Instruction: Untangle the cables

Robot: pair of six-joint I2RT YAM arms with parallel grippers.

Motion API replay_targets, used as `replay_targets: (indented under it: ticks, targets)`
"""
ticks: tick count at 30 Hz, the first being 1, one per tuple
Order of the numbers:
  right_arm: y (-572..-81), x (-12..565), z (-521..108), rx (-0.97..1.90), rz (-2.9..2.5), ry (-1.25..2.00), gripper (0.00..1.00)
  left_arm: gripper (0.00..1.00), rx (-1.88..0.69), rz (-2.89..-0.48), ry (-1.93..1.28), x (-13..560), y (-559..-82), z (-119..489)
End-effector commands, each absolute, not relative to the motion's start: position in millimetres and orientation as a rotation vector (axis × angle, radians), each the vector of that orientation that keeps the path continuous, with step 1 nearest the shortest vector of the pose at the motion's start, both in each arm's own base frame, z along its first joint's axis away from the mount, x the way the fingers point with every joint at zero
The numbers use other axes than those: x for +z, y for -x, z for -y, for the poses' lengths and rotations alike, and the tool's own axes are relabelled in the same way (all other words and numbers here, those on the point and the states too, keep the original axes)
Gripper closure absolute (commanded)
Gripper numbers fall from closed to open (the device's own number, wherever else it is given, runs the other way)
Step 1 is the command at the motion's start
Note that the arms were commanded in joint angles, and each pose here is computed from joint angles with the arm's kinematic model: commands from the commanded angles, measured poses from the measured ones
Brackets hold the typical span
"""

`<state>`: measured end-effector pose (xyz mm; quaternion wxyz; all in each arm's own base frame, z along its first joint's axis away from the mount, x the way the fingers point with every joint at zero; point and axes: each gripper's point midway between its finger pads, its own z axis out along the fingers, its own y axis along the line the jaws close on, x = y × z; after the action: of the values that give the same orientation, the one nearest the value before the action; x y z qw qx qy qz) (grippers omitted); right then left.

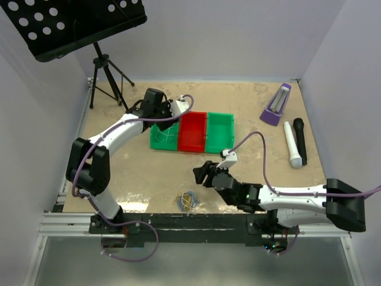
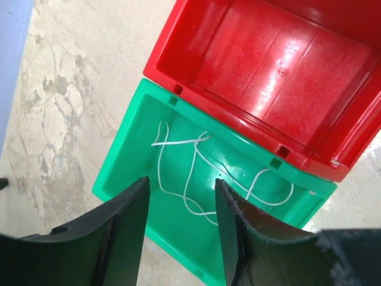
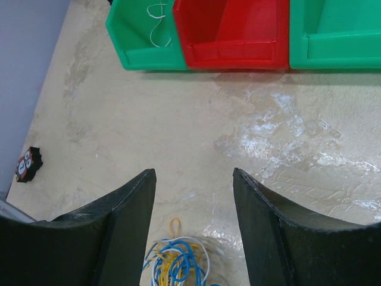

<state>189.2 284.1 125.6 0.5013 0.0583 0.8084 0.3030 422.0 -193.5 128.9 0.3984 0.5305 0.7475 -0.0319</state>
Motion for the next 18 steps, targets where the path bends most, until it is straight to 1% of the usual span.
replay_targets:
  ticks: [1, 3, 6, 9, 10, 11, 12, 14, 16, 18]
  targets:
    - [-193.7, 152.1, -287.0, 0.77, -1.906, -0.173, 0.41, 0.48, -0.178, -1.801, -1.275, 195.8, -417.7, 201.2]
    - [-193.3, 153.1, -285.7, 0.768, -1.906, -0.17, 0.41, 0.48, -0.251, -1.726, -1.332, 219.3, -397.3, 208.3]
    - [-191.7, 150.0, -282.8, 0.766, -1.918, -0.172, 0.4, 0.48, -0.297, -1.581, -1.47, 236.8, -353.1, 209.9]
    - [-190.7, 140.8, -278.5, 0.765, -1.939, -0.201, 0.41, 0.48, -0.283, -1.397, -1.72, 222.7, -295.4, 203.4]
    - [-189.7, 137.2, -278.3, 0.772, -1.947, -0.207, 0.41, 0.46, -0.288, -1.337, -1.766, 219.2, -277.0, 200.2]
    - [-188.7, 133.6, -278.1, 0.779, -1.954, -0.212, 0.41, 0.44, -0.3, -1.267, -1.806, 218.0, -259.5, 198.3]
    - [-187.6, 131.9, -278.5, 0.792, -1.958, -0.22, 0.4, 0.41, -0.364, -1.208, -1.843, 210.2, -237.4, 200.2]
    - [-186.8, 127.0, -277.3, 0.795, -1.969, -0.239, 0.41, 0.37, -0.457, -1.061, -1.879, 205.5, -202.2, 206.5]
    - [-186.1, 122.9, -275.6, 0.785, -1.985, -0.254, 0.41, 0.37, -0.505, -0.879, -1.916, 201.2, -170.1, 213.5]
    - [-184.7, 120.4, -273.6, 0.778, -1.998, -0.256, 0.41, 0.38, -0.509, -0.743, -1.971, 183.8, -149.6, 218.3]
